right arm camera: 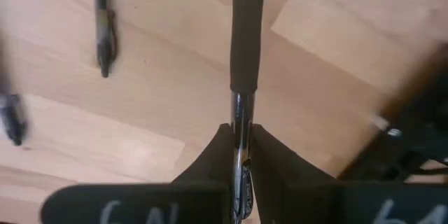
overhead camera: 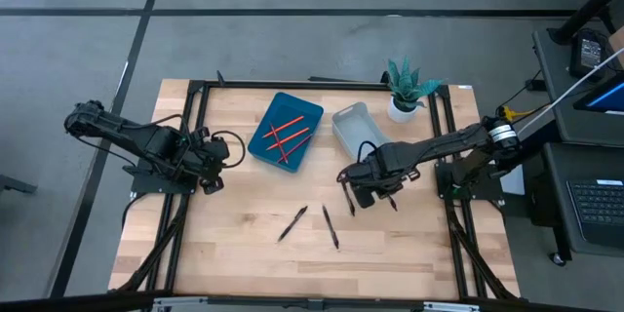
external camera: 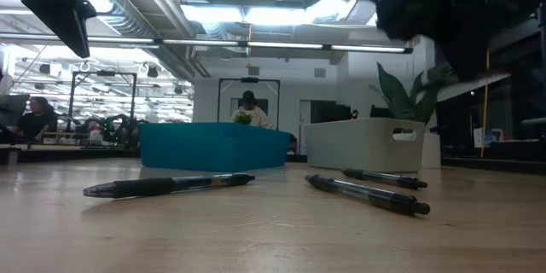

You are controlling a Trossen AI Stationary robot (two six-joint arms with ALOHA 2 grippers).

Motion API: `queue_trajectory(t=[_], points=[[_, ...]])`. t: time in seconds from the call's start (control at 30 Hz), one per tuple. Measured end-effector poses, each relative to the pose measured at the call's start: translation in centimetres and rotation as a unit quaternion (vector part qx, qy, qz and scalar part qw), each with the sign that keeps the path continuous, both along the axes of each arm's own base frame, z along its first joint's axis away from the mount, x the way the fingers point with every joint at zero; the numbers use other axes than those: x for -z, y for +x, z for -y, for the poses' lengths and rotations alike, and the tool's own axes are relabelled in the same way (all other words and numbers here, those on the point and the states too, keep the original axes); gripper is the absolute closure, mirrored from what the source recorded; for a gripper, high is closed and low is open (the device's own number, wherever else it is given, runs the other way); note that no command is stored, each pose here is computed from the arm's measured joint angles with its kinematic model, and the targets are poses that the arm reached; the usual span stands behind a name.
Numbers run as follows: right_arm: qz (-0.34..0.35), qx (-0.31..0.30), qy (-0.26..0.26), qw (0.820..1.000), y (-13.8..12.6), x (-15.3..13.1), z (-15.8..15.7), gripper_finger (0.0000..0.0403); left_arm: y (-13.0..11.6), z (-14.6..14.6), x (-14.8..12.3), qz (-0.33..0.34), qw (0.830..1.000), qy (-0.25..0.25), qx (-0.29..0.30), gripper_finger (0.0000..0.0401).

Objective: Sort pens & pencils
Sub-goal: Put the black pen into the gray bin

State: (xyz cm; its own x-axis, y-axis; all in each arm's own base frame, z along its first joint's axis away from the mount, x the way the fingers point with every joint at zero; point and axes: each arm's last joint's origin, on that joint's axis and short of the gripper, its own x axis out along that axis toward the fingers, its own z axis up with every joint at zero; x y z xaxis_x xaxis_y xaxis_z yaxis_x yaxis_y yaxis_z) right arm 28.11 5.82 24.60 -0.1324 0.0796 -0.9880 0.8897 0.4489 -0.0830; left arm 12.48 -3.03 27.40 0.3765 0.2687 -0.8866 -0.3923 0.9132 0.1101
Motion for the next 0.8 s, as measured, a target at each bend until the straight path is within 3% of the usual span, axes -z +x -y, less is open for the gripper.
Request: queue_trajectory(t=[0.17,0.3,0.53,0.8], points=[[0.016,0.001,-0.025,1.000,0.4,-2.5,0.8,0.0376,0.0,-0.1,0.0,0.003,1.000,0.014,-0.001,0.0332],[0.034,0.004,-0.027,0.999,1.0,-2.9,2.9,0.0376,0.0,-0.1,0.0,0.002,1.000,0.023,0.005,0.0332],[0.045,0.004,-0.035,0.998,1.3,-2.9,8.2,0.0376,0.0,-0.1,0.0,0.002,1.000,0.021,0.006,0.0332],[0.137,0.027,-0.046,0.989,2.0,-2.9,14.5,0.0376,0.0,-0.1,0.0,0.002,1.000,0.021,0.006,0.0332]])
